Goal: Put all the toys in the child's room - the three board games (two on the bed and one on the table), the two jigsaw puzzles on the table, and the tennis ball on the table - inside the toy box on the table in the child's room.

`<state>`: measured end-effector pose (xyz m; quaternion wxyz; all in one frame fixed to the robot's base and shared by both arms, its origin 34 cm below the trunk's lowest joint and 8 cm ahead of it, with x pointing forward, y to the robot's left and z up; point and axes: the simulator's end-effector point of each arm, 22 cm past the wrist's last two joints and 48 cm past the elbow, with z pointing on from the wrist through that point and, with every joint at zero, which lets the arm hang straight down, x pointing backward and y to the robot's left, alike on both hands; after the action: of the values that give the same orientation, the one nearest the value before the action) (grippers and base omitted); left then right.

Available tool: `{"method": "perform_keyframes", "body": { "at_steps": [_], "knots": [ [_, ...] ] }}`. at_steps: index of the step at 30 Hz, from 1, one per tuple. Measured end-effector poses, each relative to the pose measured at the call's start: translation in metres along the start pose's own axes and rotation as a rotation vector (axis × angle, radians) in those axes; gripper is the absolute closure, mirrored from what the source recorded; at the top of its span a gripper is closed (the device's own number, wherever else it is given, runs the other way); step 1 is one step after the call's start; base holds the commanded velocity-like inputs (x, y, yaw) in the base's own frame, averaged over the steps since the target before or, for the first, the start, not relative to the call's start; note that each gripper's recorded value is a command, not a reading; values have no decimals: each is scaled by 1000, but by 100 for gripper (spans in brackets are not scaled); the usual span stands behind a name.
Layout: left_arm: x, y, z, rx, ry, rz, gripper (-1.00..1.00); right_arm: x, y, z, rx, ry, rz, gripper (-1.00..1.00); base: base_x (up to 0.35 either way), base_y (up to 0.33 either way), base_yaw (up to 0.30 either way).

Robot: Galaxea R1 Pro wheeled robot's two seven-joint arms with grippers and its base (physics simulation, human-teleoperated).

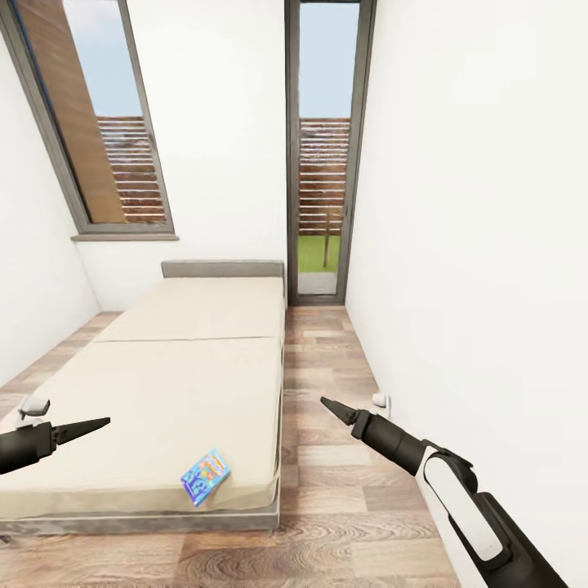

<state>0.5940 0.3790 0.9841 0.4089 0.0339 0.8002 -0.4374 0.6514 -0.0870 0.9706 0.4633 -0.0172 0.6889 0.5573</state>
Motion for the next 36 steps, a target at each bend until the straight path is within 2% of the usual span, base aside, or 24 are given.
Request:
{"method": "perform_keyframes", "body": {
  "at_steps": [6, 18, 30, 36],
  "knots": [
    [9, 9, 5, -2, 6, -7, -100, 10, -11, 1, 6, 4, 9, -100, -1, 1, 0],
    [11, 12, 7, -7, 10, -9, -100, 14, -22, 0, 35, 11, 23, -100, 0, 0, 0],
    [14, 12, 11, -8, 17, -2, -100, 16, -24, 0, 40, 13, 22, -100, 0, 0, 0],
    [15, 22, 12, -56, 23, -2, -100, 18, -24, 1, 46, 22, 24, -100, 0, 0, 0]
  ]
}}
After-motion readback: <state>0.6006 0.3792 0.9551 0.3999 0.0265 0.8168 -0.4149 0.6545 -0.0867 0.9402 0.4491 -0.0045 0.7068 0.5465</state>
